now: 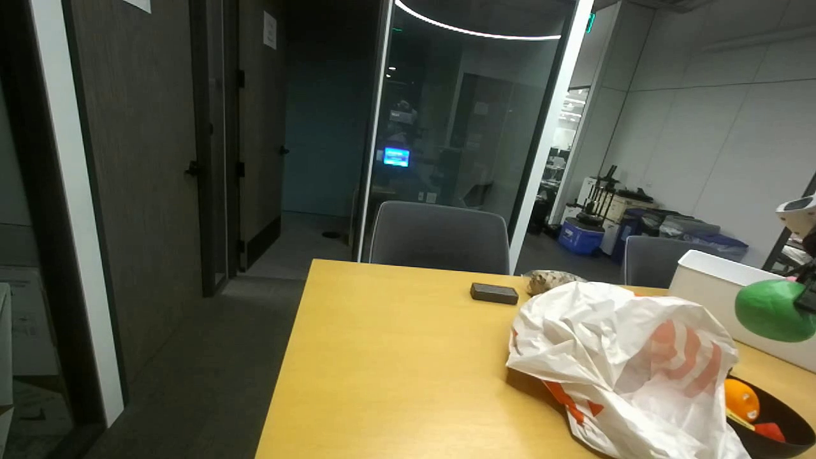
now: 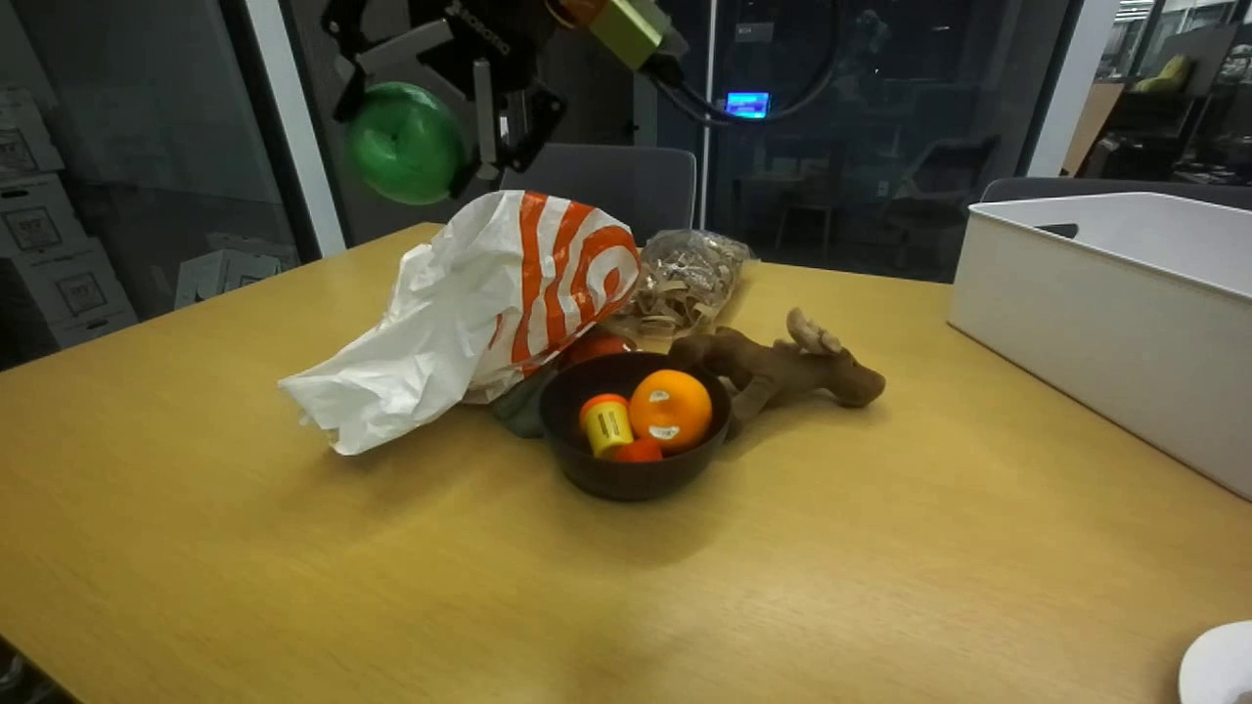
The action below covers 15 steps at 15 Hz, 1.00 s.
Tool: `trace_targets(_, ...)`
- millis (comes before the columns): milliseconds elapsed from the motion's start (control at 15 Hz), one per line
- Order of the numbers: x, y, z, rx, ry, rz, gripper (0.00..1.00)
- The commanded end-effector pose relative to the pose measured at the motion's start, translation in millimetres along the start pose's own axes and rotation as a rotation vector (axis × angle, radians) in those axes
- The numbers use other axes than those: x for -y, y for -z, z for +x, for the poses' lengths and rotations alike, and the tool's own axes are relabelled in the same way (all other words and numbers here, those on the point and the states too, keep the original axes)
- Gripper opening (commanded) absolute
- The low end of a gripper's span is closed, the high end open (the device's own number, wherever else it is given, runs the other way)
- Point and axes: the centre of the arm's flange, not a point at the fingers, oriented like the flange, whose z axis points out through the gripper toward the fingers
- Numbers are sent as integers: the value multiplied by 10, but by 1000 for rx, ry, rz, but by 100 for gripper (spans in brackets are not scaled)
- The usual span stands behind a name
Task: Remove the fruits and container from the plastic and put them in the bowl.
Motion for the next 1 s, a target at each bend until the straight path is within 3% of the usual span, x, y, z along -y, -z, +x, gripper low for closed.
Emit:
trace_targets(0,-293,-142,-55,-81,-159,-102,61)
trace_targets(400,-850,-257,-275,-197,-433,-259,61)
trace_targets(867,-1027,-471,-471,-307,-761,-423,61)
trace_targets(933,-1034,-499,-451,-322,-810,-444,94)
